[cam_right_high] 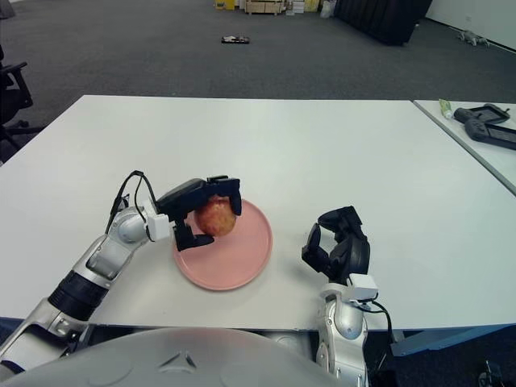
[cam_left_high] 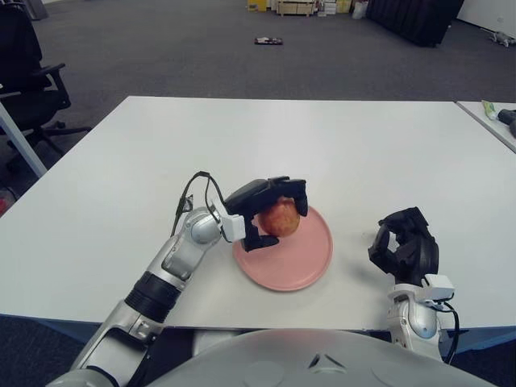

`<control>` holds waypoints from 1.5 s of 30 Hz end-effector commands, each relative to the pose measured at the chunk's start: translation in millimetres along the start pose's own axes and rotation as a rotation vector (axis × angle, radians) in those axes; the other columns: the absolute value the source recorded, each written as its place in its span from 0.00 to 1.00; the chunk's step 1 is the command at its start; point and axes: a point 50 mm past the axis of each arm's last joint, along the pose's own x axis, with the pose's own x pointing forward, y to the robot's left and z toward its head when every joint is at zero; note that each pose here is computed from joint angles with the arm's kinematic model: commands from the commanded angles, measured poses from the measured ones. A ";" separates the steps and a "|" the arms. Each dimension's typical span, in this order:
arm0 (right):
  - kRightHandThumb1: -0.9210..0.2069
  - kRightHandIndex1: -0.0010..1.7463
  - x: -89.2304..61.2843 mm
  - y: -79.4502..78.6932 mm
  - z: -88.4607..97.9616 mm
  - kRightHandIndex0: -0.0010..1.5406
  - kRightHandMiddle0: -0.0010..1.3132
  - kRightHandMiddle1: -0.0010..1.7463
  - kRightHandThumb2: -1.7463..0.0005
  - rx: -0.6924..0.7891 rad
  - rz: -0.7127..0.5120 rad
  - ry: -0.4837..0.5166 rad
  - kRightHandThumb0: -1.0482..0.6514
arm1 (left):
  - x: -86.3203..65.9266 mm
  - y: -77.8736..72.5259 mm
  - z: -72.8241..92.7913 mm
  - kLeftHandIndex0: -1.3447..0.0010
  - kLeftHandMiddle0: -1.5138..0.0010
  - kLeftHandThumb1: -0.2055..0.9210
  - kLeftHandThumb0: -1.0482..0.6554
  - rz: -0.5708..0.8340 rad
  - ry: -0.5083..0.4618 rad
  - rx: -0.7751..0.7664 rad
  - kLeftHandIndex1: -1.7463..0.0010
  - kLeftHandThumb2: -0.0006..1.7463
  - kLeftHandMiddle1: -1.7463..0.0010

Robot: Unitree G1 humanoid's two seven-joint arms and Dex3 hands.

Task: Put the apple into the plate.

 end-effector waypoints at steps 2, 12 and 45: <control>0.45 1.00 2.9 1.2 1.1 0.73 0.41 1.00 0.31 0.002 -0.006 -0.011 0.35 | 4.8 -4.4 -0.4 0.55 0.42 0.20 0.61 -0.045 -0.045 0.122 0.00 0.93 0.06; 0.45 1.00 2.8 2.0 1.2 0.73 0.41 1.00 0.31 -0.010 -0.003 -0.014 0.35 | 10.8 -16.5 -12.2 0.56 0.43 0.22 0.61 -0.128 -0.070 0.262 0.00 0.92 0.06; 0.44 1.00 2.7 2.3 -1.0 0.72 0.40 1.00 0.32 -0.014 -0.010 0.003 0.35 | 12.7 -25.0 -33.5 0.97 0.97 0.93 0.11 -0.597 -0.164 0.325 0.44 0.35 0.57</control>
